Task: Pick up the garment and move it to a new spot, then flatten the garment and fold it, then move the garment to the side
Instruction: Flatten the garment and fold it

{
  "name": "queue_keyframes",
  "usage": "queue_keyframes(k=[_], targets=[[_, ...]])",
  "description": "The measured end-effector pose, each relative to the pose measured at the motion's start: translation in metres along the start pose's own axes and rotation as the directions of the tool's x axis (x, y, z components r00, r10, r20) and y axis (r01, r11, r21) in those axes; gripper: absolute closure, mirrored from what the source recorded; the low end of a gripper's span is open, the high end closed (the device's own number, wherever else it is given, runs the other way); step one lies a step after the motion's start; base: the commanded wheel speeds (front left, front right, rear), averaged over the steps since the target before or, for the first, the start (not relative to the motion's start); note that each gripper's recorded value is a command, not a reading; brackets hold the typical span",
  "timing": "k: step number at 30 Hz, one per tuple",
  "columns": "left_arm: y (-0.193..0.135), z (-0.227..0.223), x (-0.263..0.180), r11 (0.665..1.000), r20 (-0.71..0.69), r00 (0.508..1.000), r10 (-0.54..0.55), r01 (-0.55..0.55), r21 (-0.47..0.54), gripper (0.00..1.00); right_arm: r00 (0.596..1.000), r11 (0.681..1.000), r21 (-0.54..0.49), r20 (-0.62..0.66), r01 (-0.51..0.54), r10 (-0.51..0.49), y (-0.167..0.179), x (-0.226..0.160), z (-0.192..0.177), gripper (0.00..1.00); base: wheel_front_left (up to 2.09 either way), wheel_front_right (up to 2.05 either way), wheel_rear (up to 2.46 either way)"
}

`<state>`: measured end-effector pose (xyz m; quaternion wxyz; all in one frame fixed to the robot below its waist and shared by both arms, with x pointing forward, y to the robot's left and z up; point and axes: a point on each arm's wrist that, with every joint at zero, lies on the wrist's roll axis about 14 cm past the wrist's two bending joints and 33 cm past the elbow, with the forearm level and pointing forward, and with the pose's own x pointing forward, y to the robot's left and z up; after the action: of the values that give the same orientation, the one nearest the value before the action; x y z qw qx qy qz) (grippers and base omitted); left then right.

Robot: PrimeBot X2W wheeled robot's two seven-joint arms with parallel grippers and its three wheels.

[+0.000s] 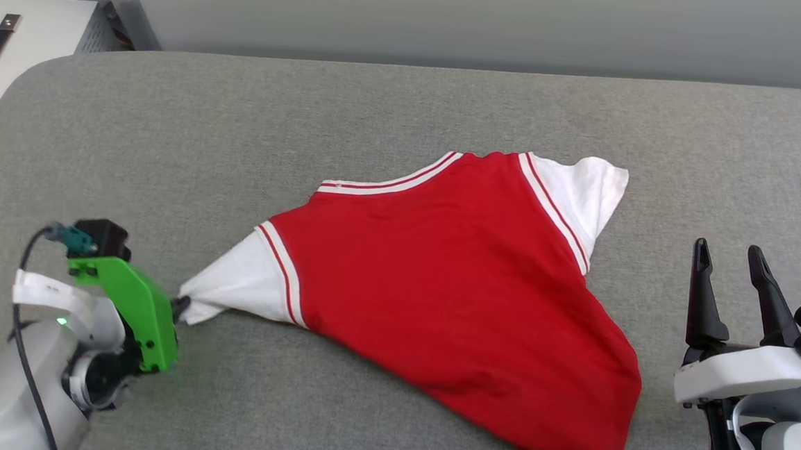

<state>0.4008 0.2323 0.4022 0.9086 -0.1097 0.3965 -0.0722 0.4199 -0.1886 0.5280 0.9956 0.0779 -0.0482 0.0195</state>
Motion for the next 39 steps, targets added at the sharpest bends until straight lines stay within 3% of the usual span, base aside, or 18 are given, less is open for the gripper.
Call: queue_keyframes(k=[4, 6, 9, 12, 17, 24, 27, 31, 39], targets=[[-0.011, -0.007, -0.002, 0.999, 0.029, 0.999, -0.023, 0.023, -0.022, 1.0, 1.0, 1.0, 0.003, -0.013, -0.008, 0.008, 0.003, 0.001, -0.002, 0.0, 0.0, 0.0, 0.0], [-0.011, 0.0, -0.004, 1.0, 0.079, 0.997, -0.016, 0.017, -0.013, 0.0, 1.0, 1.0, 0.002, -0.019, -0.009, 0.01, 0.004, -0.001, -0.003, 0.0, 0.0, 0.0, 0.0], [-0.01, 0.02, -0.012, 1.0, 0.205, 0.979, 0.004, -0.002, -0.009, 0.0, 1.0, 1.0, -0.005, -0.027, -0.008, 0.008, 0.003, -0.002, -0.003, 0.0, 0.0, 0.0, 0.0], [-0.008, 0.047, -0.028, 1.0, 0.367, 0.93, 0.017, -0.018, 0.0, 0.0, 1.0, 1.0, -0.006, -0.028, -0.009, 0.009, 0.004, -0.003, -0.001, 0.0, 0.0, 0.0, 0.0], [-0.026, 0.083, -0.069, 0.999, 0.657, 0.753, -0.033, 0.017, 0.03, 0.0, 0.998, 0.999, -0.017, -0.05, -0.031, 0.03, 0.011, -0.008, -0.003, 0.0, 0.0, 0.0, 0.0], [-0.047, 0.074, -0.108, 1.0, 0.784, 0.62, -0.029, 0.013, 0.026, 0.0, 0.993, 0.996, -0.037, -0.087, -0.077, 0.074, 0.026, -0.004, -0.004, 0.0, 0.0, 0.0, 0.0], [-0.055, 0.076, -0.121, 0.999, 0.821, 0.57, -0.029, -0.003, 0.037, 0.0, 0.98, 0.991, -0.068, -0.169, -0.119, 0.107, 0.032, 0.001, -0.015, 0.0, 0.0, 0.0, 0.0], [-0.058, 0.061, -0.116, 0.997, 0.804, 0.593, -0.047, -0.017, 0.071, 0.0, 0.923, 0.971, -0.143, -0.363, -0.19, 0.127, 0.028, 0.013, -0.037, 0.0, 0.0, 0.0, 0.0], [-0.049, 0.048, -0.098, 0.999, 0.775, 0.631, -0.016, -0.023, 0.04, 0.0, 0.707, 0.953, -0.153, -0.702, -0.261, 0.081, 0.016, 0.06, -0.062, 0.0, 0.0, 0.0, 0.0]])
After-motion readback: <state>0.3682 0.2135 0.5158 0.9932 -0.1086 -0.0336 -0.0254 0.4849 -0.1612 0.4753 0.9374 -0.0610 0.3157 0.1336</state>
